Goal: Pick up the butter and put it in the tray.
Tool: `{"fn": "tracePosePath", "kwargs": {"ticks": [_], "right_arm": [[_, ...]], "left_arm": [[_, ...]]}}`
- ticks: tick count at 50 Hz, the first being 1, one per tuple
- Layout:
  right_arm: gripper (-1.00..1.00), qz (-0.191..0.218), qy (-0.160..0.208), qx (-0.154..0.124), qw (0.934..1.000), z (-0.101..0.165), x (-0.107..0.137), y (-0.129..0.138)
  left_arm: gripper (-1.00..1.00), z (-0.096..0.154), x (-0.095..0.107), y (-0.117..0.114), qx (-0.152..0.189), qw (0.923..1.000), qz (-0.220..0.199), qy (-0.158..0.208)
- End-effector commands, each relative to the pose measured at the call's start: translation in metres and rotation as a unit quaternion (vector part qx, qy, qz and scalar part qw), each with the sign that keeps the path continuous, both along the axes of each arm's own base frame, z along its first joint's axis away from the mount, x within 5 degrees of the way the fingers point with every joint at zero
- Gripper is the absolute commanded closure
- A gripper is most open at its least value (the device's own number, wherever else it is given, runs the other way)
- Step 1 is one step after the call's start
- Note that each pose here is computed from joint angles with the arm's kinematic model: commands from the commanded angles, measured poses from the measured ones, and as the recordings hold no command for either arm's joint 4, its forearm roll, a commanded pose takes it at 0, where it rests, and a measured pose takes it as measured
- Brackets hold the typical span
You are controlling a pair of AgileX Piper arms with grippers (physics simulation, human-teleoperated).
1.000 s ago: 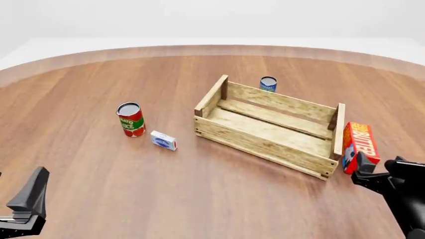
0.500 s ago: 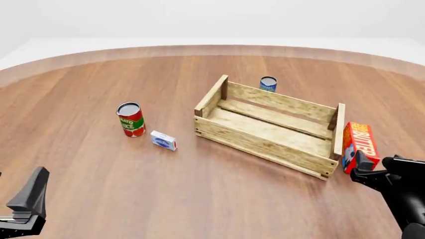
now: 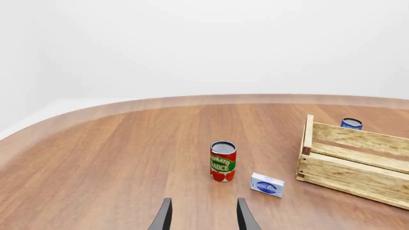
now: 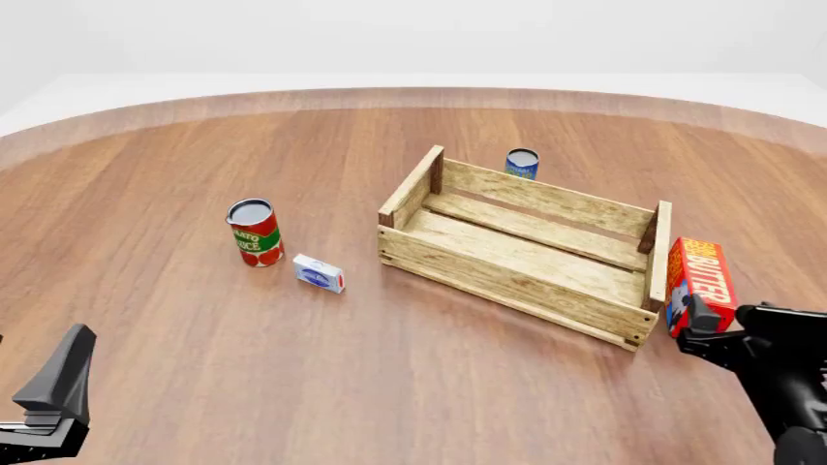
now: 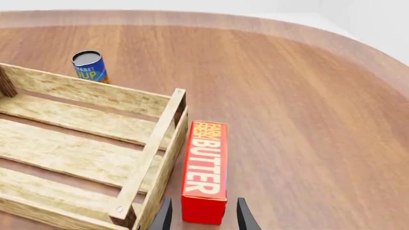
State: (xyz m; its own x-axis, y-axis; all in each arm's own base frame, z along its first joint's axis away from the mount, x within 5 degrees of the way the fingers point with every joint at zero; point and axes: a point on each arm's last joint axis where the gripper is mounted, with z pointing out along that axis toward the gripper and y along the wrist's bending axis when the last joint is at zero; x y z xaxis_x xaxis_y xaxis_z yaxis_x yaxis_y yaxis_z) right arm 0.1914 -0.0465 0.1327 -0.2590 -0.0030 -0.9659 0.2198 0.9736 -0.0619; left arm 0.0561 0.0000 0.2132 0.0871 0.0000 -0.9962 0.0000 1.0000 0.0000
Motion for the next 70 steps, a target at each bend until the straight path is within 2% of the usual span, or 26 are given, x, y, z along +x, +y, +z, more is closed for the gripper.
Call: {"fn": "tracePosePath", "kwargs": {"ticks": [1,37,70], "right_arm": [[-1.0,0.0,0.01,-0.003,0.9999,-0.006,0.003,-0.001],[-1.0,0.0,0.025,0.002,0.9997,-0.015,0.016,-0.004],[-1.0,0.002,0.044,-0.006,0.999,-0.028,0.026,-0.008]], "left_arm": [[-1.0,0.0,0.0,0.0,0.0,1.0,0.0,0.0],[-1.0,0.0,0.0,0.0,0.0,1.0,0.0,0.0],[-1.0,0.0,0.0,0.0,0.0,1.0,0.0,0.0]]}}
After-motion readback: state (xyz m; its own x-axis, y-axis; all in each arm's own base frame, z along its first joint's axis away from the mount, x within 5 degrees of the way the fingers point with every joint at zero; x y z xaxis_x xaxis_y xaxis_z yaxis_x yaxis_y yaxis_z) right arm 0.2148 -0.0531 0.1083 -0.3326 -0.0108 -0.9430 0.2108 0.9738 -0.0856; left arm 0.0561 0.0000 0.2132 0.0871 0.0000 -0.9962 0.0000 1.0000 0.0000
